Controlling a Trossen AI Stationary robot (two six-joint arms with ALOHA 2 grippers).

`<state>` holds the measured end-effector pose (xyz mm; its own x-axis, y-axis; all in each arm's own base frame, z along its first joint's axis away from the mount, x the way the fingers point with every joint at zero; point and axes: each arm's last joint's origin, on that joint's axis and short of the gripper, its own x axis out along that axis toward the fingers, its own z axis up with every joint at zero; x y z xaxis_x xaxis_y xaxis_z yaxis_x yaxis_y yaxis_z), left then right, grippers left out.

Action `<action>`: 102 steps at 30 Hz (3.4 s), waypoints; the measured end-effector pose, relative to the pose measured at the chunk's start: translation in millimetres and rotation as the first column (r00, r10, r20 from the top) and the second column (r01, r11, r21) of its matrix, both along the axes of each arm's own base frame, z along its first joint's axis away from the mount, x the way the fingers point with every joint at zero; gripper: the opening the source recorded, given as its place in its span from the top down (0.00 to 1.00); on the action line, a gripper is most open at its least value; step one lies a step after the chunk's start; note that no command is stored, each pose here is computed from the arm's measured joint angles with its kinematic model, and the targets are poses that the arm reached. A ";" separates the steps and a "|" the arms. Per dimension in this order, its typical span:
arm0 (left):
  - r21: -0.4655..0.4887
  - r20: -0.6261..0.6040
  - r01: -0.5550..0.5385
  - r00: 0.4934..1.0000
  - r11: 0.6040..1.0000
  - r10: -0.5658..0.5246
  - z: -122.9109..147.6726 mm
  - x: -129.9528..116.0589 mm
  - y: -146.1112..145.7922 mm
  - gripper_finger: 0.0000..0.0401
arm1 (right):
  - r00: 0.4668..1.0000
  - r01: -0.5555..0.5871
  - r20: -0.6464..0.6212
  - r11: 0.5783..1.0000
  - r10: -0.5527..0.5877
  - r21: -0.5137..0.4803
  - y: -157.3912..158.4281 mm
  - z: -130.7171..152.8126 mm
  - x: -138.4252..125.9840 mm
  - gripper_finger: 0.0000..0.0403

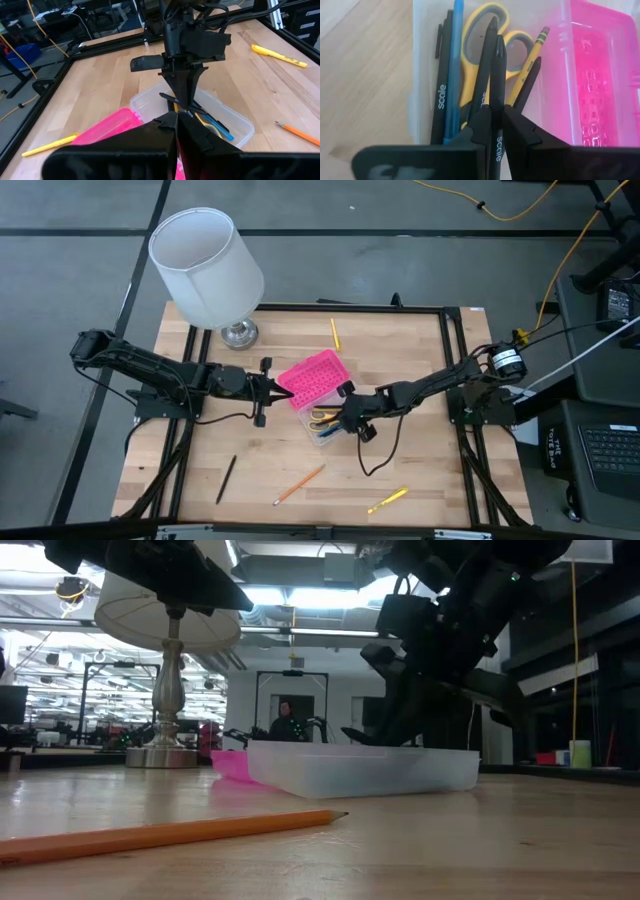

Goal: Pick & place school supplies into a supply box
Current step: Put the black pen into the supply box, then put the orange pencil into the supply box

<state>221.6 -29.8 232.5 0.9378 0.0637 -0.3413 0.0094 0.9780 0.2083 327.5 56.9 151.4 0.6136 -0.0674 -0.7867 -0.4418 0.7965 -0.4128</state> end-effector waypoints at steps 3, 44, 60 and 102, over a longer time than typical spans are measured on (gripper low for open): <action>0.000 0.000 0.000 1.000 1.000 0.000 0.0 0.0 0.0 0.99 | 0.999 0.034 0.020 0.999 -0.034 0.030 0.3 1.0 1.3 0.90; -0.001 0.000 0.000 1.000 1.000 0.000 0.0 0.0 0.0 0.99 | 0.994 0.108 0.020 0.993 -0.109 0.045 0.6 13.6 8.0 0.87; 0.000 0.000 0.000 1.000 1.000 0.000 0.0 0.0 -0.1 0.99 | 0.994 0.105 -0.037 0.984 -0.101 0.143 3.3 13.9 6.3 0.80; -0.215 -0.063 -0.187 0.982 0.959 0.177 -10.5 -19.4 -51.4 1.00 | 0.880 0.051 0.439 0.954 -0.183 0.295 -5.8 74.7 -65.5 0.99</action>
